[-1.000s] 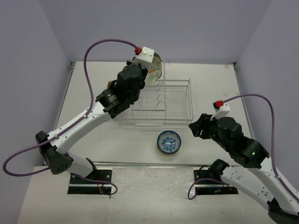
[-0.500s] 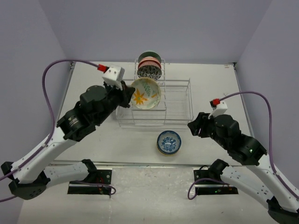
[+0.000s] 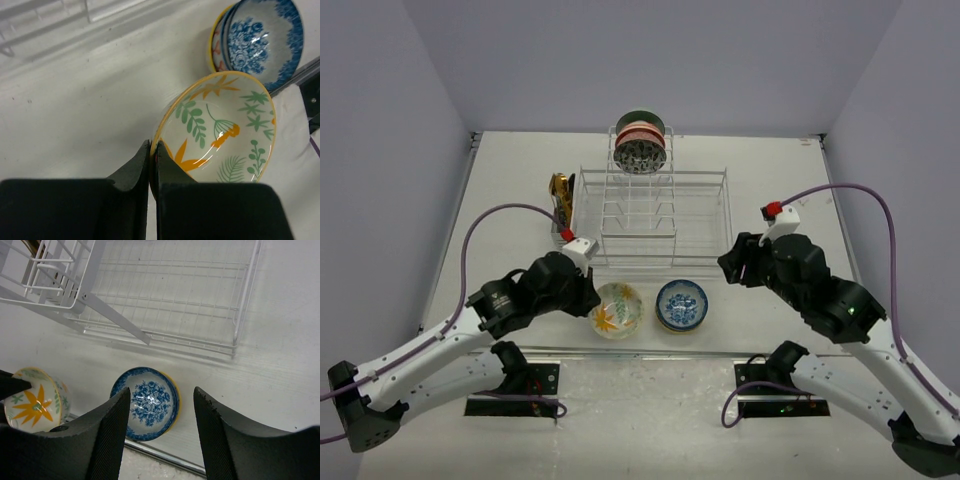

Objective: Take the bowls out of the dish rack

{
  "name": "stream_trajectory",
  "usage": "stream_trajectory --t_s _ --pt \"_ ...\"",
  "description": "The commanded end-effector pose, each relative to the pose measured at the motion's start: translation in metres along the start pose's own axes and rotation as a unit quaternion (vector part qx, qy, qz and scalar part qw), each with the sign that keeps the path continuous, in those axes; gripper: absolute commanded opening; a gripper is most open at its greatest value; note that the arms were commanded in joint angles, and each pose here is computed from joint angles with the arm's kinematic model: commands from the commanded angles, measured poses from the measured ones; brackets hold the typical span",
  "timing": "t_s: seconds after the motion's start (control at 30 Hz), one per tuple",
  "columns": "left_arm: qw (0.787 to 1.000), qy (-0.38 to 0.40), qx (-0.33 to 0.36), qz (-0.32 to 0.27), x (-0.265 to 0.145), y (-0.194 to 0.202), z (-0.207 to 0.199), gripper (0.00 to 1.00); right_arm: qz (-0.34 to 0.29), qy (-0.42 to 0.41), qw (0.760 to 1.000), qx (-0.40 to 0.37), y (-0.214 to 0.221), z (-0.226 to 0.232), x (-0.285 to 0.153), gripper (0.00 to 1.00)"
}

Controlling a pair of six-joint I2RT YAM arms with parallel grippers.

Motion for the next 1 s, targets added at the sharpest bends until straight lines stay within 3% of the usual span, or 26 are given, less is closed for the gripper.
stream_trajectory --t_s 0.0,0.17,0.37,0.53,0.9,0.97 --pt "0.997 0.005 -0.068 -0.035 0.0 -0.004 -0.005 0.0 -0.025 -0.01 1.0 -0.004 -0.015 0.006 -0.008 0.55" --pt "0.992 -0.075 -0.103 -0.014 0.03 0.02 0.019 0.0 -0.022 0.003 1.0 -0.007 -0.014 0.002 -0.008 0.55" --pt "0.987 -0.101 -0.124 -0.009 0.06 0.036 0.027 0.0 -0.016 0.007 1.0 -0.008 -0.01 -0.001 -0.007 0.55" --pt "0.983 -0.104 -0.151 -0.026 0.067 0.041 0.03 0.0 -0.017 0.024 1.0 -0.01 -0.01 -0.006 -0.007 0.55" --pt "0.983 -0.101 -0.156 -0.004 0.081 0.064 0.031 0.0 -0.011 0.022 1.0 -0.005 -0.005 -0.006 -0.002 0.56" --pt "0.982 -0.1 -0.158 -0.004 0.081 0.064 0.031 0.05 -0.011 0.024 1.0 -0.005 -0.005 -0.006 -0.002 0.56"
Point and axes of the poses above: each gripper's point midway between its finger pads, its own x axis out along the fingers, its own z axis along the line the jaws close on, y = z × x, the point moved 3 cm from there along -x, back along the fingers, and after that the axes turned 14 degrees about x, right-handed, at the moved point
